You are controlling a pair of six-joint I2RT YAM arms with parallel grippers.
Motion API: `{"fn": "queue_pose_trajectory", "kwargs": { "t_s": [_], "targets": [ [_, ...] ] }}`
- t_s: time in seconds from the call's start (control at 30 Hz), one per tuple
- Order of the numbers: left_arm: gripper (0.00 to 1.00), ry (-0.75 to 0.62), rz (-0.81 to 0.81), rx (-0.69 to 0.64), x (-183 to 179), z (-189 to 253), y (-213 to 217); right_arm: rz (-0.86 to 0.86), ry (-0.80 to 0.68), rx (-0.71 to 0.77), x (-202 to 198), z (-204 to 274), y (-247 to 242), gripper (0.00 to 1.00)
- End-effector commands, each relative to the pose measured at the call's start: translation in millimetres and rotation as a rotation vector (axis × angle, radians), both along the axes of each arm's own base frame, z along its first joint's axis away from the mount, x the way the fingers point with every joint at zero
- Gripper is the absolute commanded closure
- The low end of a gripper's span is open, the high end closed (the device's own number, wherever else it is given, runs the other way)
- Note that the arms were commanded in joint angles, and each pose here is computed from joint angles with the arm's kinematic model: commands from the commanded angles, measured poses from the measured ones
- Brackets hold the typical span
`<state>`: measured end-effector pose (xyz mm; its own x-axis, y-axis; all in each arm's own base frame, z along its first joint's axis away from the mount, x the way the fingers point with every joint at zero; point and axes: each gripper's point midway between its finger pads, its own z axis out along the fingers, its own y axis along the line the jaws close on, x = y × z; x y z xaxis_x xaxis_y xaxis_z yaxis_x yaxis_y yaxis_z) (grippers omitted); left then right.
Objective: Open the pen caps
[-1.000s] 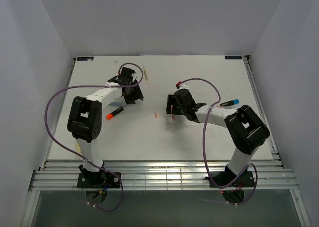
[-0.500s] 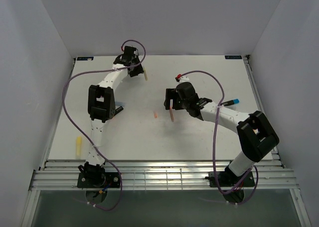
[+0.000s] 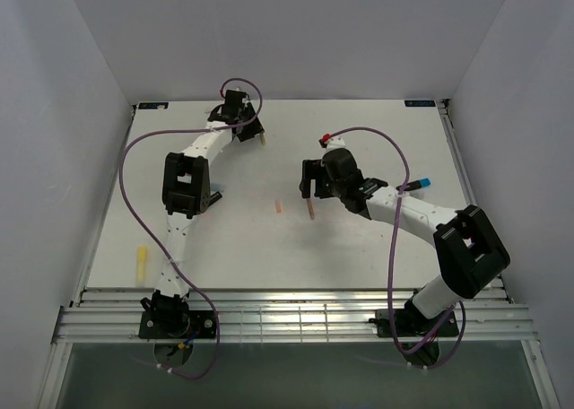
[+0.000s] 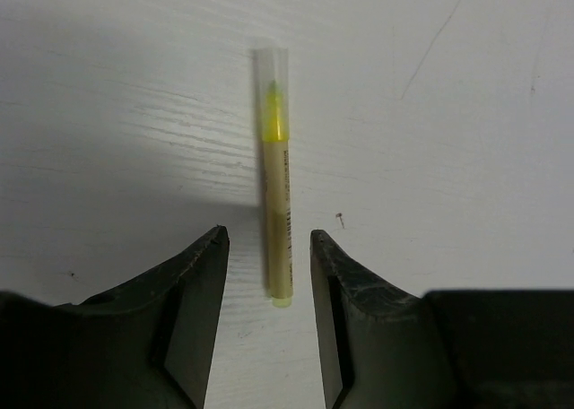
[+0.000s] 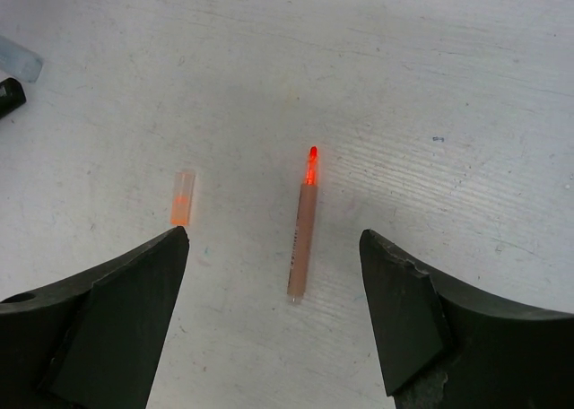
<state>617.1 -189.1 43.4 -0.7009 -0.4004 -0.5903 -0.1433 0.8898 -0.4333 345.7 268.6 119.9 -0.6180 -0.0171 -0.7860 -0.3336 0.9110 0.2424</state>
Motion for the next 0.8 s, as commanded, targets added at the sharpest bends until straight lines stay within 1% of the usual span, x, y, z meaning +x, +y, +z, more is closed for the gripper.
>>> {"fn": "queue_pose_trajectory", "kwargs": {
  "t_s": [0.0,0.1,0.33,0.57,0.77],
  "targets": [
    [0.47,-0.062,-0.014,-0.067,8.0,23.1,-8.7,-0.005,-0.051,0.019,4.9,12.7,-2.3,0.18],
    [0.46,-0.058,-0.024,-0.085,8.2,17.2,-12.6,-0.007,-0.056,0.02,4.8,14.5,-5.1,0.18],
    [0.46,-0.047,-0.021,-0.06,7.2,10.5,-9.9,-0.02,-0.077,0.035,4.3,21.1,-11.8,0.18],
    [0.49,-0.036,0.019,0.004,6.7,5.7,2.4,-0.018,-0.082,0.046,1.0,21.4,-12.6,0.18],
    [0.51,-0.031,-0.026,0.04,5.8,-3.5,-4.9,-0.016,-0.081,0.049,-1.8,17.9,-14.0,0.18]
  ]
}}
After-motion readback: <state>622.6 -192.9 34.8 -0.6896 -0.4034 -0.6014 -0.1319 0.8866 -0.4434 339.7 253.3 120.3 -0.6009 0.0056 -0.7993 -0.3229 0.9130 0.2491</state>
